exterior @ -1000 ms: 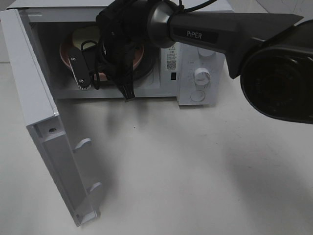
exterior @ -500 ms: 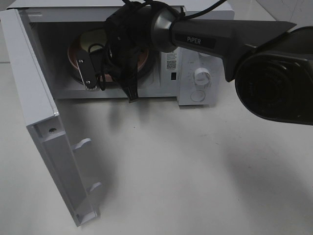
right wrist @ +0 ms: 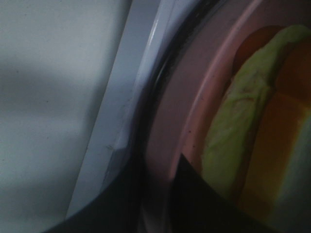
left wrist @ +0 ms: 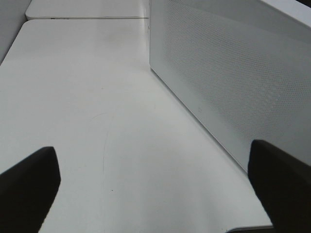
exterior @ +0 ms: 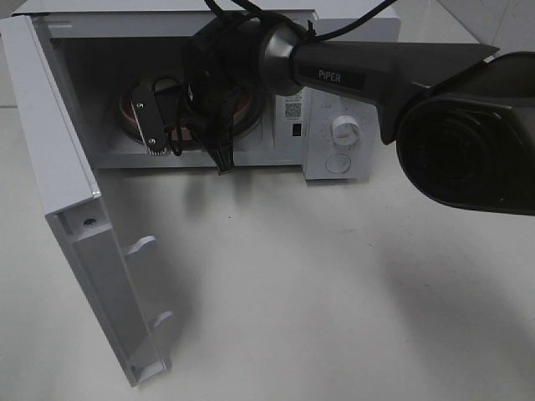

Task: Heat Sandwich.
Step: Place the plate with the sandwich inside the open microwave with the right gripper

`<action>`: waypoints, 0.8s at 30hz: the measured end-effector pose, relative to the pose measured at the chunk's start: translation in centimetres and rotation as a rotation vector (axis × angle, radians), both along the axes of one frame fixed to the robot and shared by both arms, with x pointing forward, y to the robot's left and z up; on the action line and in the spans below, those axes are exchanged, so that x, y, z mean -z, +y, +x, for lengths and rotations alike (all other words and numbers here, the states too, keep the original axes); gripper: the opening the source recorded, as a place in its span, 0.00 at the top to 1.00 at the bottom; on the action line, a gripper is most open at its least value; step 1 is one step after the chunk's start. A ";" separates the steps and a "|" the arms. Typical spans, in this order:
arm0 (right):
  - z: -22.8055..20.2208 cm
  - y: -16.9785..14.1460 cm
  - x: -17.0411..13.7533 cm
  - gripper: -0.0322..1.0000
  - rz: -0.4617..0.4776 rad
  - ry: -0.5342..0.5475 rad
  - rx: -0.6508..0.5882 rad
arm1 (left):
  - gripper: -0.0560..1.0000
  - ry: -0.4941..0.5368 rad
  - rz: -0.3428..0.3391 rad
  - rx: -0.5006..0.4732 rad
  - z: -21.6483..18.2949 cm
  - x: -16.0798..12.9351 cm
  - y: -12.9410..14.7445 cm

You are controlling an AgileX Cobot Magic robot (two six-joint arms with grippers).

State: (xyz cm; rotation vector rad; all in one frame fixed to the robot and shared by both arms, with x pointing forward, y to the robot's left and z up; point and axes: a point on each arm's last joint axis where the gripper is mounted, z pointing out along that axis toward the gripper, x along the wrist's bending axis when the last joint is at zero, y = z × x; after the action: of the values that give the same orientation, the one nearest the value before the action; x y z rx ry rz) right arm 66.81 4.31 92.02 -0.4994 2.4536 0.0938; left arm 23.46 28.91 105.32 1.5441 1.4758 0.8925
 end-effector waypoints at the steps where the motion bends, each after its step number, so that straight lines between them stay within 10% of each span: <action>1: 0.0 0.0 0.0 0.73 0.001 -0.001 -0.001 | 0.01 0.000 0.000 0.000 0.0 0.0 0.0; 24: 0.2 0.2 -0.2 0.20 0.115 0.008 0.114 | 0.01 0.000 0.000 0.000 0.0 0.0 0.0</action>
State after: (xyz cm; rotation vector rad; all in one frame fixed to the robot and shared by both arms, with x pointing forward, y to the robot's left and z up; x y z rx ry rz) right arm 66.96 4.55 92.19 -0.3095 2.4613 0.1892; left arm 23.46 28.91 105.32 1.5441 1.4758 0.8925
